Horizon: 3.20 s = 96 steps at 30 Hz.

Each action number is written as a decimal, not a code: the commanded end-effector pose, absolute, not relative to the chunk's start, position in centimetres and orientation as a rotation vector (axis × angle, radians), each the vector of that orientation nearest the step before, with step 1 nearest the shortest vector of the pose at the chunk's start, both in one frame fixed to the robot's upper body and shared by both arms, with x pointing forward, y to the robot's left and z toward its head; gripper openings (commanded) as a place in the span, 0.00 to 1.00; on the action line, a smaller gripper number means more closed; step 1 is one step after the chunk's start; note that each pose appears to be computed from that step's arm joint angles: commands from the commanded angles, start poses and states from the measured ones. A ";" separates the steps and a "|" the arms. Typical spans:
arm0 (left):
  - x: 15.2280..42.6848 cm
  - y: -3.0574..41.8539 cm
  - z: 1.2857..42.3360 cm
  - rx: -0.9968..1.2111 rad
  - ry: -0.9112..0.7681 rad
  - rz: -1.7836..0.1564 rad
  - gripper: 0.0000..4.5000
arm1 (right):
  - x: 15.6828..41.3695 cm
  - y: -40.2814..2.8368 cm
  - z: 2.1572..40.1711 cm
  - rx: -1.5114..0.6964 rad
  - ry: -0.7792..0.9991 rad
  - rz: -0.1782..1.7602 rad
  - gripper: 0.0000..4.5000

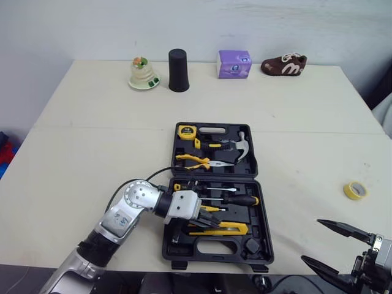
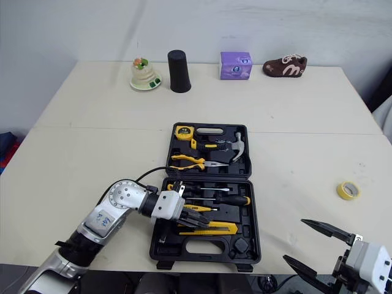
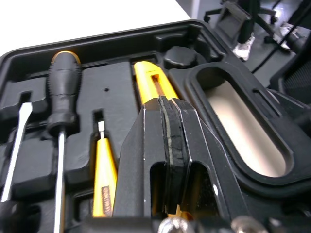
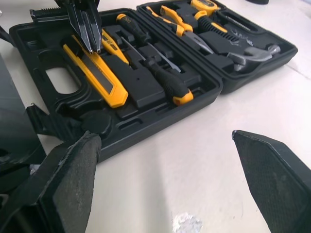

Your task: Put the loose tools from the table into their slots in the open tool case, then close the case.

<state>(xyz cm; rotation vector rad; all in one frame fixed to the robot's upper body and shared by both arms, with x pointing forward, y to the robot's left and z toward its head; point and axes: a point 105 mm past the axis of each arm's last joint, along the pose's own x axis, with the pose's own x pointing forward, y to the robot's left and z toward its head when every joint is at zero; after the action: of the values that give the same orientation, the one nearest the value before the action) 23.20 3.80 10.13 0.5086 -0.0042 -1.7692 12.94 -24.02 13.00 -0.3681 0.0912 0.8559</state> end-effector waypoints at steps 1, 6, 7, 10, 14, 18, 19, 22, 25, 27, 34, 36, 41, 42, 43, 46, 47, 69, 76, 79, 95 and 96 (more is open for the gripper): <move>23.2 4.0 7.9 0.576 0.088 -1.758 0.01 | 12.8 -24.3 13.4 -0.386 0.079 0.833 1.00; 24.1 4.1 6.3 0.602 0.197 -1.693 0.01 | 12.9 -24.3 13.3 -0.386 0.077 0.829 1.00; 24.1 4.2 5.9 0.597 0.243 -1.699 0.01 | 13.0 -24.3 13.3 -0.385 0.077 0.826 1.00; 23.0 5.2 4.6 0.652 0.372 -1.774 0.01 | 13.0 -24.4 13.3 -0.383 0.078 0.818 1.00; 23.9 4.5 5.6 0.633 0.284 -1.740 0.01 | 13.2 -24.7 13.3 -0.389 0.073 0.797 1.00; 25.0 3.5 8.9 0.546 0.038 -1.712 0.01 | 13.2 -25.8 13.5 -0.387 0.068 0.728 1.00; 25.2 3.8 10.2 0.488 -0.015 -1.701 0.01 | 12.9 -26.7 13.4 -0.387 0.074 0.679 1.00; 26.3 5.8 13.2 0.376 -0.125 -1.617 0.14 | 11.9 -30.0 13.6 -0.389 0.090 0.514 1.00; 28.2 9.0 14.2 0.349 -0.143 -1.440 0.39 | 10.7 -33.5 13.9 -0.394 0.092 0.333 1.00; 30.1 13.1 14.2 0.359 -0.114 -1.239 0.61 | 9.0 -36.6 13.8 -0.402 0.110 0.168 1.00; 31.6 27.2 14.0 0.377 -0.013 -0.649 0.97 | 1.8 -43.9 11.9 -0.399 0.205 -0.316 1.00; 30.4 31.7 13.4 0.390 0.033 -0.487 0.97 | -0.5 -45.5 11.6 -0.397 0.206 -0.464 1.00; 26.9 41.3 13.3 0.363 0.100 -0.094 0.97 | -3.3 -47.8 11.3 -0.389 0.187 -0.685 1.00; 26.3 42.5 13.3 0.355 0.102 -0.036 0.97 | -3.4 -48.0 11.3 -0.386 0.175 -0.704 1.00; 25.7 43.5 13.2 0.353 0.107 0.014 0.97 | -3.2 -48.2 11.4 -0.386 0.166 -0.717 1.00; 24.8 44.6 12.6 0.323 0.118 0.081 0.97 | -2.1 -48.2 10.7 -0.382 0.175 -0.679 1.00; 24.8 44.5 12.4 0.311 0.114 0.080 0.97 | -1.8 -48.1 10.5 -0.381 0.179 -0.669 1.00; 29.8 18.9 19.5 0.273 -0.158 -0.943 0.97 | 16.3 -39.2 15.6 -0.376 0.492 0.277 1.00; 27.9 13.2 21.7 0.217 -0.193 -1.185 0.97 | 19.9 -39.2 15.1 -0.407 0.658 0.452 1.00; 27.2 12.0 21.6 0.242 -0.193 -1.242 0.97 | 21.8 -39.5 15.0 -0.405 0.663 0.468 1.00; 25.7 11.1 21.1 0.216 -0.159 -1.303 0.97 | 26.8 -38.6 13.4 -0.358 0.774 0.560 1.00; 25.6 11.2 21.1 0.219 -0.157 -1.305 0.97 | 26.9 -38.6 13.3 -0.357 0.781 0.556 1.00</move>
<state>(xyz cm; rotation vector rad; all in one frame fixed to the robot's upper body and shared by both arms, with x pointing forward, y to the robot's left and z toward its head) 26.33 11.19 19.94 0.1880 -0.1109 -1.2896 26.92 -38.23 12.94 -0.3562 0.7754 0.5700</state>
